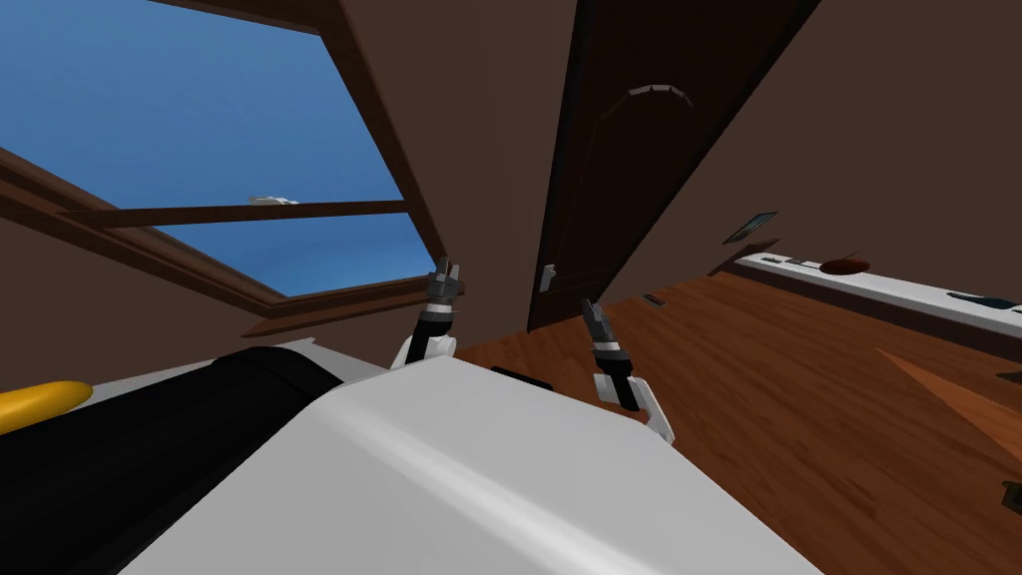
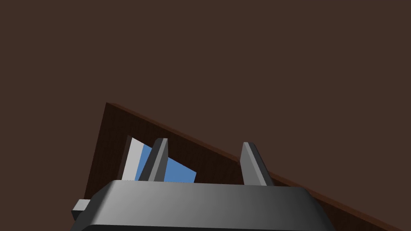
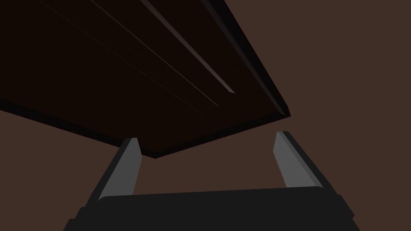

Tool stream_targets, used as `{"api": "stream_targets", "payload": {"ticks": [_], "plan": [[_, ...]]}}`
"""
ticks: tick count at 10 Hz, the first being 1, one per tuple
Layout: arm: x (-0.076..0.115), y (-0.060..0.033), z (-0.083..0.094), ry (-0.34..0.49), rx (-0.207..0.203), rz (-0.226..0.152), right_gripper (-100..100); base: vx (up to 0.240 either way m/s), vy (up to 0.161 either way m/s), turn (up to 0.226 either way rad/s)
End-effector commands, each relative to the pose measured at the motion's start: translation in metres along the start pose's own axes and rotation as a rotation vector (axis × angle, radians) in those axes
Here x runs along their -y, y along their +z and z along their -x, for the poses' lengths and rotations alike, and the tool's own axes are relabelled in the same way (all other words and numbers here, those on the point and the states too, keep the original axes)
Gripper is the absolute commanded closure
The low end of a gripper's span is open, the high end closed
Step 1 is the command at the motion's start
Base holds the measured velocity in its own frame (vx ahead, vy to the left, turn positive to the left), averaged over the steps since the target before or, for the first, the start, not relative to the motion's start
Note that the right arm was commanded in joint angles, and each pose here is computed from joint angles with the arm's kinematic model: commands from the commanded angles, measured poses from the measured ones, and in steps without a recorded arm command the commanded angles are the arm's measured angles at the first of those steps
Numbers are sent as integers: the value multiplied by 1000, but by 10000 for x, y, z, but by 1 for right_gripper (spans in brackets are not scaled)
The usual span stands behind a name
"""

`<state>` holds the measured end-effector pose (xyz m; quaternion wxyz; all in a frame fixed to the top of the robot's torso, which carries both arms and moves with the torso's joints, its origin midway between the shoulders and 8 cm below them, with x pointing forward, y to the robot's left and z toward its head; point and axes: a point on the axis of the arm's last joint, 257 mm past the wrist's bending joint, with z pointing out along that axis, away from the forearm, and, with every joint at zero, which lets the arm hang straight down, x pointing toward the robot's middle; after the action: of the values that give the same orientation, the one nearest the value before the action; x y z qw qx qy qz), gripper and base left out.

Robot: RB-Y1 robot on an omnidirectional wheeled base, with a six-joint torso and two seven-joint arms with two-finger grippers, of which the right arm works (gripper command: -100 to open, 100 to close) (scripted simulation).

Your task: Pull the door open

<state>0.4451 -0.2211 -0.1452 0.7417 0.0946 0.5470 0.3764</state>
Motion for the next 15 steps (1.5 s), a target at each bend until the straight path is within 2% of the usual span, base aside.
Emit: {"api": "stream_targets", "payload": {"ticks": [1, 7, 12, 15], "plan": [[112, -11, -119, -52, -34, -8, -100, 103, -32, 72], [430, -21, -490, -230, -155, -28, -100, 97, -19, 86], [679, -57, -736, -366, -246, -34, -100, 89, -30, 73], [890, -102, -913, -478, -321, -34, -100, 126, -45, 87]]}}
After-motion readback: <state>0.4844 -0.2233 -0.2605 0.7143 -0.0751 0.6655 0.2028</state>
